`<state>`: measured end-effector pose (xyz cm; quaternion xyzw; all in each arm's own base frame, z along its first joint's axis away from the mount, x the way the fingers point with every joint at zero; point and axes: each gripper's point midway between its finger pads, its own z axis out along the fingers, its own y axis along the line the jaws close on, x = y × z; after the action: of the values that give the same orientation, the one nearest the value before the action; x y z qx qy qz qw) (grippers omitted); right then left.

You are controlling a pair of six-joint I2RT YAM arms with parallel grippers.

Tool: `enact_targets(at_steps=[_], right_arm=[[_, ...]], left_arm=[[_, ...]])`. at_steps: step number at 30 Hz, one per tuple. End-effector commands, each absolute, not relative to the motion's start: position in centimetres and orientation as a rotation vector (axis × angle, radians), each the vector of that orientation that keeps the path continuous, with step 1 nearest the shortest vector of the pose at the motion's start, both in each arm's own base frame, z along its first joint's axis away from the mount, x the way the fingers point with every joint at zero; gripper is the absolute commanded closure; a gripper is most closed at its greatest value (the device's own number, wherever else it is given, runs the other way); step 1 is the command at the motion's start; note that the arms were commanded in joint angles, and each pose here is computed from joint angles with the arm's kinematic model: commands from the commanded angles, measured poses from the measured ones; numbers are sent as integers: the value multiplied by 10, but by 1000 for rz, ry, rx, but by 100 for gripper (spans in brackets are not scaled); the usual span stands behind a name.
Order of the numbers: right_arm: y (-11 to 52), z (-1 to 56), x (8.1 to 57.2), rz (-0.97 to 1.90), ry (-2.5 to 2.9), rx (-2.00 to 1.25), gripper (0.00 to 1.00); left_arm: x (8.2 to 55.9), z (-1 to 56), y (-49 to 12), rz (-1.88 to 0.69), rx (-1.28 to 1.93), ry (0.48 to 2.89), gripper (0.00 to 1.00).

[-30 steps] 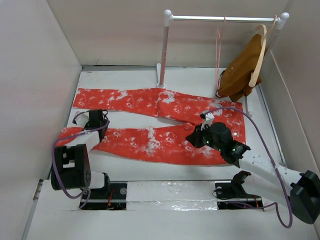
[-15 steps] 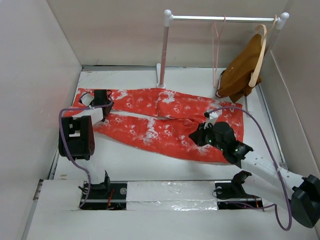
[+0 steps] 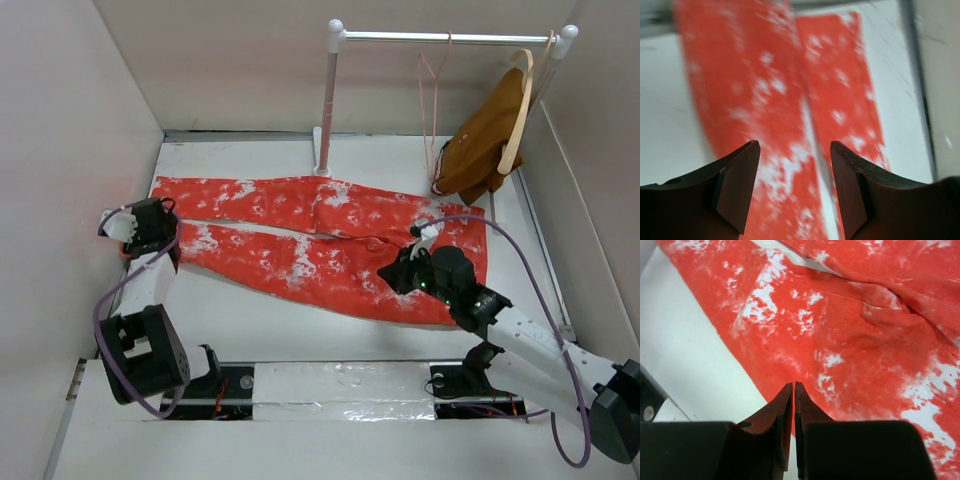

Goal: Place the trousers on the hanger
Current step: Fold the trousers at the center of the board.

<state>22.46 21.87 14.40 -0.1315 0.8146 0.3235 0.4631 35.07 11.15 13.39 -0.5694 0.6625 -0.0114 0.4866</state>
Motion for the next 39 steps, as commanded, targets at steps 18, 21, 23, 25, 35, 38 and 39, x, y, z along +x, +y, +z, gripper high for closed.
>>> enact_targets(at_steps=[18,21,23,25,35,38,39], right_arm=[[227,150,203,874,1967,-405,84],[227,148,204,868,1979,-406,84],[228,146,205,861,1988,-406,83],[227,145,207,851,1994,-401,83],[204,128,216,735,2062,-233,83],[183,114,224,671,2082,-110,72],[179,113,224,675,2087,-69,68]], left_arm=[[318,41,210,354,-1697,1804,39],[319,35,212,368,-1702,1811,40],[322,33,213,364,-1696,1817,44],[326,30,212,345,-1695,1824,53],[364,66,177,77,-1531,1804,100],[384,106,142,-67,-1386,1761,100],[387,126,130,-117,-1334,1735,100]])
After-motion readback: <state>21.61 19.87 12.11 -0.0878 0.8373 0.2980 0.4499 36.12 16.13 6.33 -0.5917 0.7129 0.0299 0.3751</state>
